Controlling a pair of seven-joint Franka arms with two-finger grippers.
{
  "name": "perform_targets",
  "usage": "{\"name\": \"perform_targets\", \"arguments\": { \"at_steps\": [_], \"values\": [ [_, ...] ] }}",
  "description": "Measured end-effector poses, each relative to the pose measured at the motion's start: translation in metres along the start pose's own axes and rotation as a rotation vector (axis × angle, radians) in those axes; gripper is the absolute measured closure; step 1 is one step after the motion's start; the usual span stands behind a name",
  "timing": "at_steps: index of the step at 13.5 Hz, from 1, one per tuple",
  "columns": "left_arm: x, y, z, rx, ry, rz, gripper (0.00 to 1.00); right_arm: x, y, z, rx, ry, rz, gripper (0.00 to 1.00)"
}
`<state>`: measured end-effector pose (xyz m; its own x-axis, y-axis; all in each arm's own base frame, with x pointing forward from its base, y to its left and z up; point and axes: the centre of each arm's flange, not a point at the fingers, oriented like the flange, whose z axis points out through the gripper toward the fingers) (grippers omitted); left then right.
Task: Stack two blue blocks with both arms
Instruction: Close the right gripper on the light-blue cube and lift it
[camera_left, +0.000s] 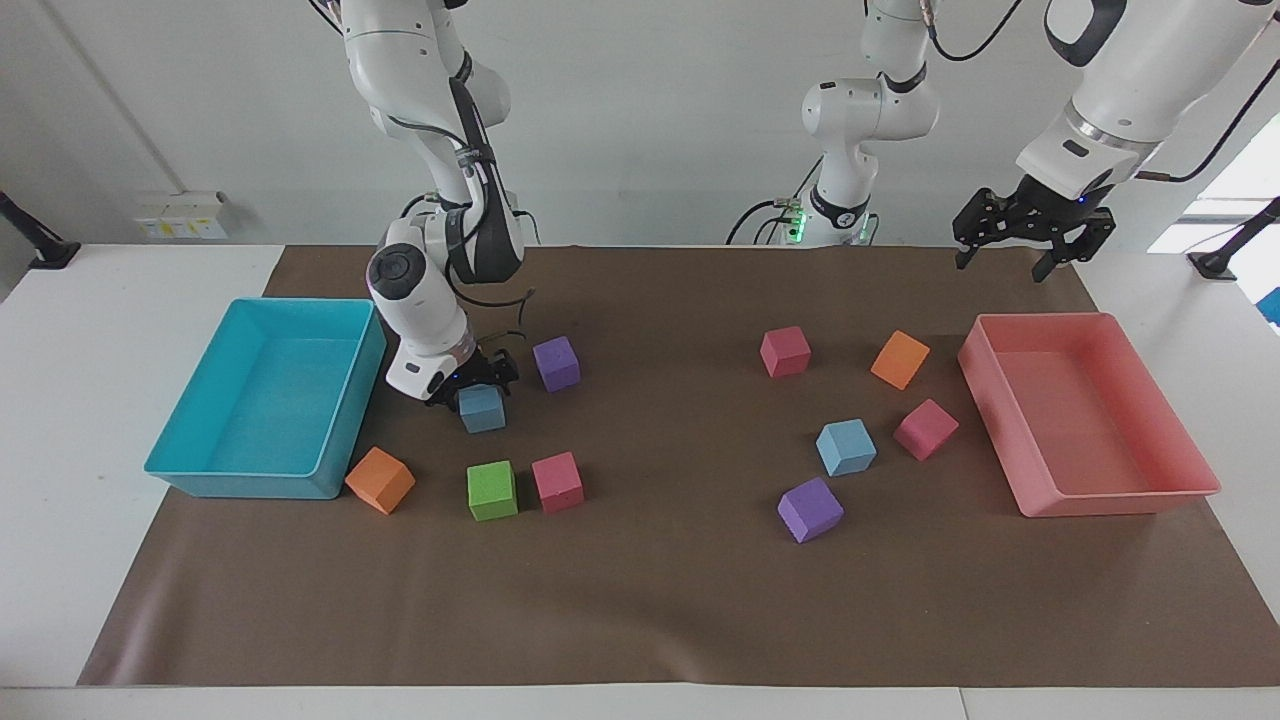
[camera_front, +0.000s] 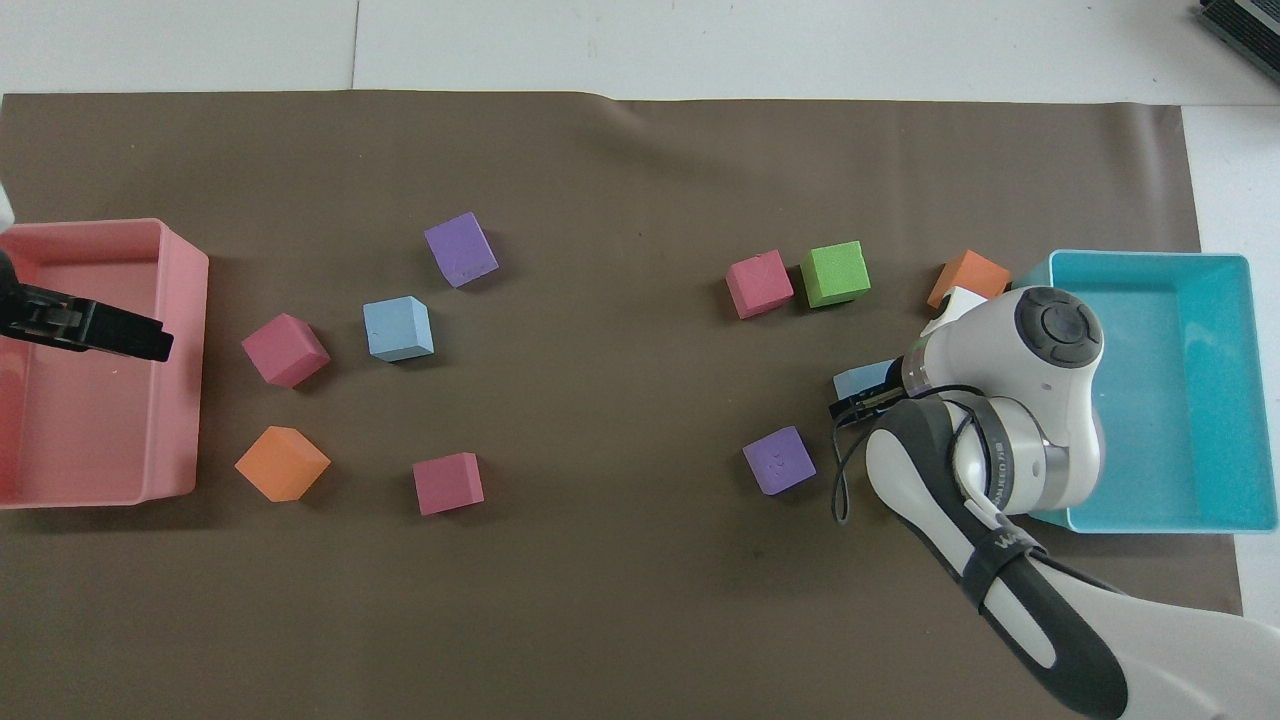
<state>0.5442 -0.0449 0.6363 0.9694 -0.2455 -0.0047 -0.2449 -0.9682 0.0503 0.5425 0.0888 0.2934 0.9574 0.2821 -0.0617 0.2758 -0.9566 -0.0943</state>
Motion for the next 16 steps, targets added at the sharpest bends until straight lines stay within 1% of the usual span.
{"name": "perform_targets", "arguments": {
  "at_steps": [1, 2, 3, 4, 8, 10, 11, 16],
  "values": [
    [0.000, 0.000, 0.000, 0.000, 0.000, 0.000, 0.00, 0.000, 0.000, 0.002, -0.001, -0.001, 0.000, 0.11],
    [0.000, 0.000, 0.000, 0.000, 0.000, 0.000, 0.00, 0.000, 0.000, 0.004, -0.001, -0.002, 0.000, 0.24],
    [0.000, 0.000, 0.000, 0.000, 0.000, 0.000, 0.00, 0.001, 0.001, 0.003, -0.001, 0.000, 0.001, 0.36],
    [0.000, 0.000, 0.000, 0.000, 0.000, 0.000, 0.00, 0.001, 0.001, 0.003, -0.001, 0.001, 0.001, 0.41],
    [0.000, 0.000, 0.000, 0.000, 0.000, 0.000, 0.00, 0.002, 0.001, 0.002, -0.001, 0.003, 0.001, 0.41],
    [0.000, 0.000, 0.000, 0.000, 0.000, 0.000, 0.00, 0.005, 0.002, -0.010, -0.003, 0.027, 0.003, 0.41],
    [0.000, 0.000, 0.000, 0.000, 0.000, 0.000, 0.00, 0.006, 0.004, -0.023, -0.004, 0.046, 0.005, 0.42],
    [0.000, 0.000, 0.000, 0.000, 0.000, 0.000, 0.00, -0.006, 0.010, -0.100, 0.015, 0.074, 0.019, 0.42]
  ]
}}
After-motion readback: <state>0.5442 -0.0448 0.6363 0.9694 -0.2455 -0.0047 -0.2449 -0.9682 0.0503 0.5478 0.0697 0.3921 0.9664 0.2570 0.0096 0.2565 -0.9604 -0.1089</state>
